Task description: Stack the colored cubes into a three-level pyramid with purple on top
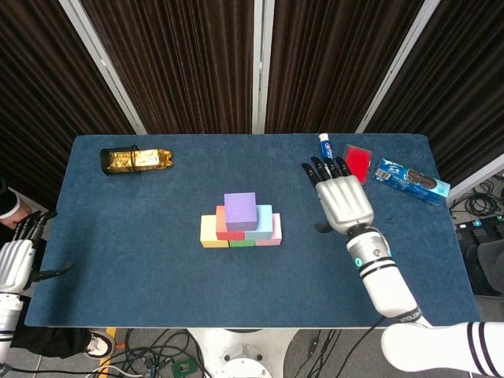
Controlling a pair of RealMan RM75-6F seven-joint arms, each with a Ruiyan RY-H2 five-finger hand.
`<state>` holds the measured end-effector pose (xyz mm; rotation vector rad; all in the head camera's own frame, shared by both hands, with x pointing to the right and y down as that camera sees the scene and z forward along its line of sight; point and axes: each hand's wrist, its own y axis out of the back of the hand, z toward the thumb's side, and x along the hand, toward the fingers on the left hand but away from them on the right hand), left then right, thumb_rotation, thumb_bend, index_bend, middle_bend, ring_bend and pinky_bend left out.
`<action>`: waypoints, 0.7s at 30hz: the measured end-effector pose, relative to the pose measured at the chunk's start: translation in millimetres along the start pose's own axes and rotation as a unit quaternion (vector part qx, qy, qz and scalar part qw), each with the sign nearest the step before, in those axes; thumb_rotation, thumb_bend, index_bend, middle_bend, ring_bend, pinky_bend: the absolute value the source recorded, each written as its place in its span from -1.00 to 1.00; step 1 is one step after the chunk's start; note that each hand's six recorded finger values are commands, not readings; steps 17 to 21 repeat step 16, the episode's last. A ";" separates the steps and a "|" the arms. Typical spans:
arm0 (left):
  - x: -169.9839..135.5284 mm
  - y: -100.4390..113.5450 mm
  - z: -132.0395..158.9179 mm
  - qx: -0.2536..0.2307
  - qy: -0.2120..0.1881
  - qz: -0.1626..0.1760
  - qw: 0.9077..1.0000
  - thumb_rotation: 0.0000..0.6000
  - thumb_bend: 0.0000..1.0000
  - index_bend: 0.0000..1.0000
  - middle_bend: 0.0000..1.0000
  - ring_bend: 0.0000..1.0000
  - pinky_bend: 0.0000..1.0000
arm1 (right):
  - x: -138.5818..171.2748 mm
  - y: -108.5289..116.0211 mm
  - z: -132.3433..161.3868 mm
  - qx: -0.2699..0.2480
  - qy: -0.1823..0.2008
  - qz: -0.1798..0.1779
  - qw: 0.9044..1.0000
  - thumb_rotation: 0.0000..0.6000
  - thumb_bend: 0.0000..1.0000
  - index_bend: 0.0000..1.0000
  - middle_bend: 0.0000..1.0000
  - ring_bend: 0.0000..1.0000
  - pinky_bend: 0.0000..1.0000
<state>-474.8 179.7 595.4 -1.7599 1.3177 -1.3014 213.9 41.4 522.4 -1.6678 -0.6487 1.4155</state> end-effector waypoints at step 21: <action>-27.3 0.5 13.8 0.084 0.016 0.008 0.996 1.00 -0.70 -0.83 -0.88 -1.00 -0.92 | 122.4 -139.9 -139.0 -0.023 -0.044 -0.028 0.998 1.00 -1.00 -1.00 -1.00 -1.00 -1.00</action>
